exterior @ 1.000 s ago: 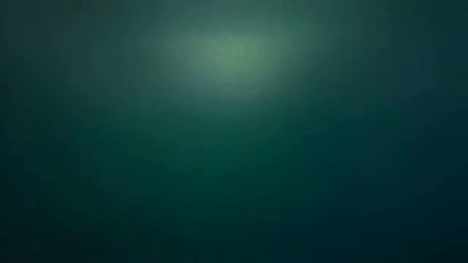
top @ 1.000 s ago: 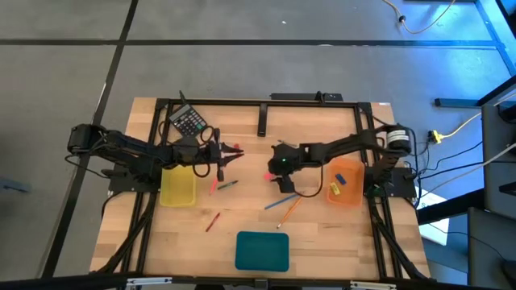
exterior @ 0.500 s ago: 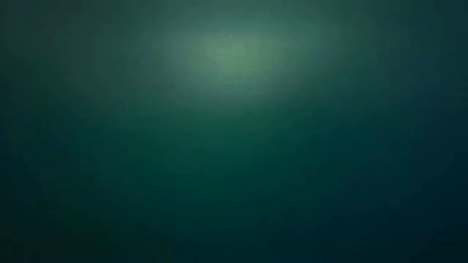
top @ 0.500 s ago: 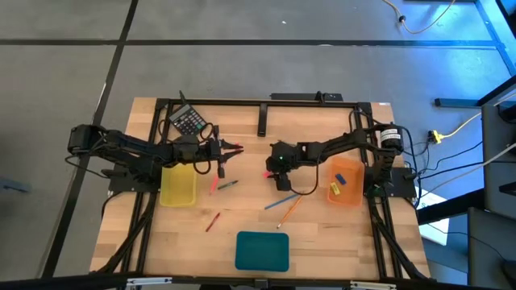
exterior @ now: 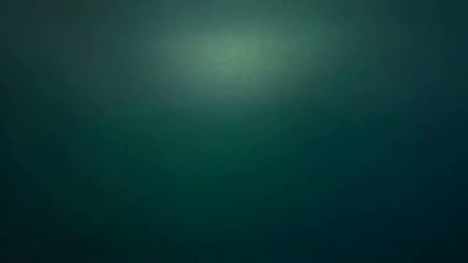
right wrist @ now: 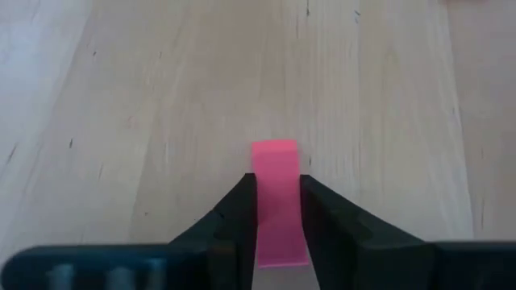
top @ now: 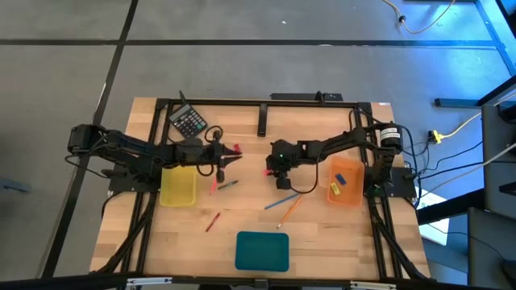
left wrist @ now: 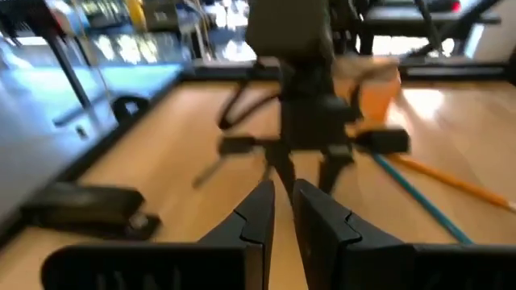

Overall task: Sort crayons/erasers/pens/pencils in bins
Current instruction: Put the pink eraser into the orange bin

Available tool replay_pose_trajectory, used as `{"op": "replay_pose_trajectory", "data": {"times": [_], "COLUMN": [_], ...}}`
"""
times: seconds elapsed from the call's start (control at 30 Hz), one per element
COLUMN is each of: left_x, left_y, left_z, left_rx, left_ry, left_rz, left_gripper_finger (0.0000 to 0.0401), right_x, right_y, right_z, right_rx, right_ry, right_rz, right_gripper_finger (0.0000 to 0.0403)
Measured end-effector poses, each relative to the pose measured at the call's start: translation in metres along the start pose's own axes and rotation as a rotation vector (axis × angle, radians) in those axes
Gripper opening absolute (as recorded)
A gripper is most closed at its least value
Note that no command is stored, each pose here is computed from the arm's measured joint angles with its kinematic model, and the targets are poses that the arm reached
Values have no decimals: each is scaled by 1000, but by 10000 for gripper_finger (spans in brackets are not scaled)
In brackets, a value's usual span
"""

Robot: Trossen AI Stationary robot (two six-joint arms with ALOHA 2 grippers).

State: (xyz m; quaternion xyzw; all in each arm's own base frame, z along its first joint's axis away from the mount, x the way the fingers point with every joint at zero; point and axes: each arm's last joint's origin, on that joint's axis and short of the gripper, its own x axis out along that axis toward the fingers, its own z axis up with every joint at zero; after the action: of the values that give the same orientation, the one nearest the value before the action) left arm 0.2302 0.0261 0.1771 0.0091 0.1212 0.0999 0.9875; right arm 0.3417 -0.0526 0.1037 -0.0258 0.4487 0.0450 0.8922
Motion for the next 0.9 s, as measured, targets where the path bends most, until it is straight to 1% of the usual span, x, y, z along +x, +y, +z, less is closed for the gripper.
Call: {"op": "replay_pose_trajectory", "data": {"times": [0.1,0.2,0.27,0.4,0.47,0.57,0.63,0.73,0.83,0.9], "left_x": [-1,-1,-1,-1,-1,-1,-1,-1,-1,1], "left_y": [-4,-5,-4,-3,-4,-4,-1,8,12,15], "left_z": [-5,-5,-5,-5,-6,-6,-5,-5,-5,-2], "left_rx": [1,9,11,4,-7,-19,-11,-14,-53,-17], "left_ry": [51,54,54,56,58,57,55,48,44,48], "left_rz": [37,104,128,135,134,137,167,234,255,262], "left_gripper_finger": [41,41,41,41,41,41,41,41,41,41], "right_x": [-1,-3,-4,-7,-9,-13,-17,-28,-38,-45], "right_y": [-6,-10,-12,-16,-18,-23,-30,-45,-57,-64], "right_z": [0,5,9,19,26,37,45,58,66,72], "right_rx": [-5,5,5,-20,-36,-109,-131,-111,-99,-113], "right_ry": [-12,-15,-4,36,34,5,-13,-18,8,30], "right_rz": [33,43,35,12,2,-5,-25,-50,-58,-80], "right_gripper_finger": [91,91,91,91,90,90,90,90,90,90]}}
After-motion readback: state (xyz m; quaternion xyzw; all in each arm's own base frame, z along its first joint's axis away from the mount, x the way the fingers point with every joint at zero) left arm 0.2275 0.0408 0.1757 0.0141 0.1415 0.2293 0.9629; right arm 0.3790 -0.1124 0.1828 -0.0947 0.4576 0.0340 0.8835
